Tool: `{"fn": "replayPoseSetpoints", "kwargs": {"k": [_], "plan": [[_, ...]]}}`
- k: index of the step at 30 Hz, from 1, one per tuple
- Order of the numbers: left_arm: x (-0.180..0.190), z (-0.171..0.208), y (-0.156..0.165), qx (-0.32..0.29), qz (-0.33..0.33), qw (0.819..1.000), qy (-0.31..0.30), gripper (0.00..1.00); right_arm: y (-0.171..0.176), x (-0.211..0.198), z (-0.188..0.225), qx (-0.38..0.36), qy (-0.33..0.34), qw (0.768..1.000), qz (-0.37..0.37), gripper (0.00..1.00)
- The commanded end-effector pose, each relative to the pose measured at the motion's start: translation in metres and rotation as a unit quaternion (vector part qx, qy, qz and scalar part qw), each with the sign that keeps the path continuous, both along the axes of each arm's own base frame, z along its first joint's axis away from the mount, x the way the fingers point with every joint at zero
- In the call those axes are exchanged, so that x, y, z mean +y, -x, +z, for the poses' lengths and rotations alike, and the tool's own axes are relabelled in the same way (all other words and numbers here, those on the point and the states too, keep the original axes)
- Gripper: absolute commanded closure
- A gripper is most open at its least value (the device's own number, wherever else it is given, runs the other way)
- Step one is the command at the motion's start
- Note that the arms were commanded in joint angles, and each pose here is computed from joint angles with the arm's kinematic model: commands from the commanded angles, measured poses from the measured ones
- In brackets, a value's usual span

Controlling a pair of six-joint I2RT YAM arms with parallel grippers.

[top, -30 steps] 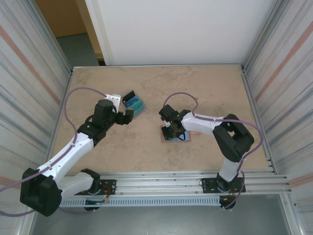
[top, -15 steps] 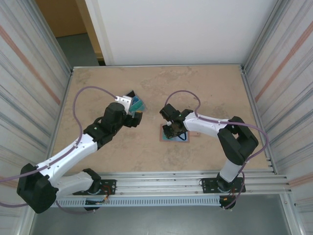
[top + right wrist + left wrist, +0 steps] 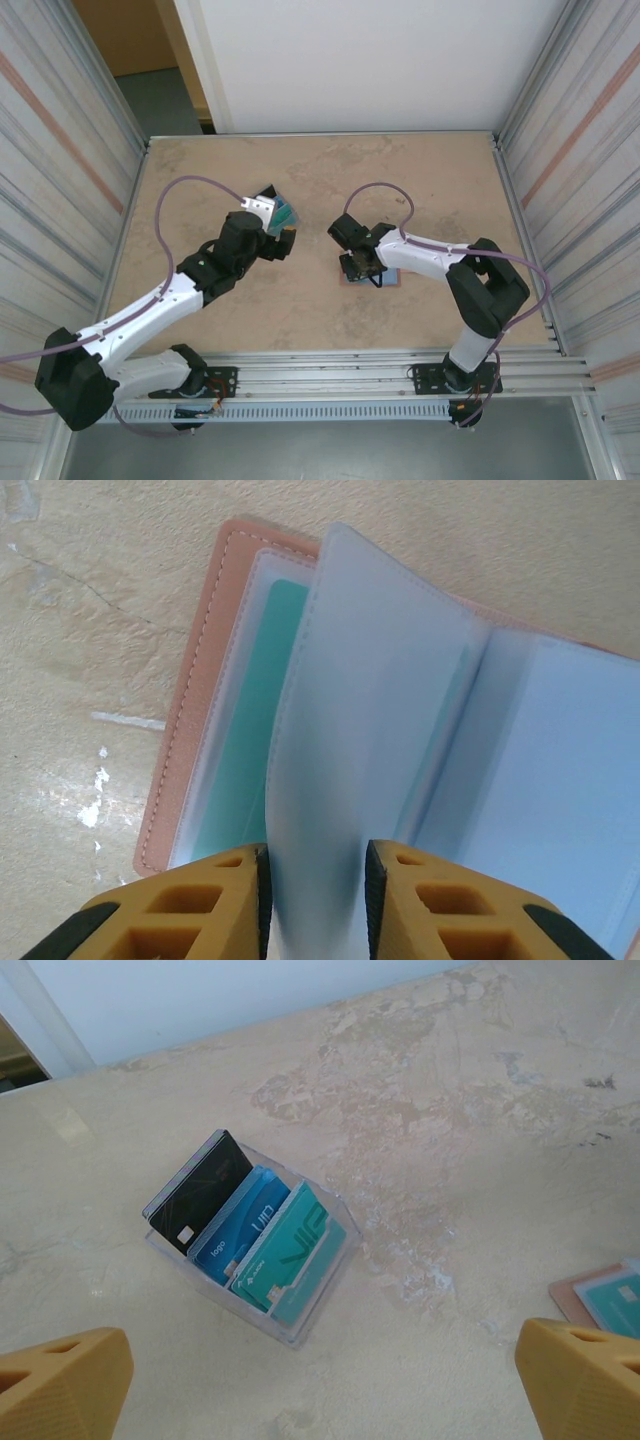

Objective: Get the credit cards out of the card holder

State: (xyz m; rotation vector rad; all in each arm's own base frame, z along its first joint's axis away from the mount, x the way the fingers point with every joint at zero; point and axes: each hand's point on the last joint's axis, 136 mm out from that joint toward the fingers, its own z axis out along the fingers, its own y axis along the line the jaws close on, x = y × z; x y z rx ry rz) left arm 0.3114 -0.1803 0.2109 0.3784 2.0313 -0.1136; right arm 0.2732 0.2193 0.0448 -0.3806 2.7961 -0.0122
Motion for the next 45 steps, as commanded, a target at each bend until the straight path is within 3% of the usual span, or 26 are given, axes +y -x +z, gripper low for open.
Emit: {"fn": "replayPoseSetpoints", "kwargs": {"k": [1,12,27,36,41,45], "plan": [[-0.003,0.020,-0.003,-0.022,0.008,1.000,0.009,0.01,-0.004,-0.012,0.017,-0.025,0.005,0.999,-0.030,0.66],[-0.021,0.014,-0.002,-0.026,-0.005,0.999,-0.029,0.01,-0.008,-0.037,0.017,-0.030,0.008,0.997,-0.070,0.60],[-0.067,-0.039,-0.004,0.028,-0.048,0.998,-0.030,0.01,0.002,-0.082,-0.014,0.005,-0.020,0.988,-0.155,0.65],[-0.115,-0.076,-0.002,0.043,-0.084,0.994,-0.055,0.01,-0.003,-0.080,0.025,-0.038,-0.066,0.985,-0.156,0.65],[-0.137,-0.099,-0.004,0.059,-0.096,0.992,-0.053,0.01,-0.003,-0.105,0.046,-0.062,-0.061,0.978,-0.190,0.55],[-0.149,-0.110,-0.004,0.072,-0.106,0.991,-0.038,0.01,-0.002,-0.118,0.055,-0.068,-0.075,0.972,-0.211,0.54]]}}
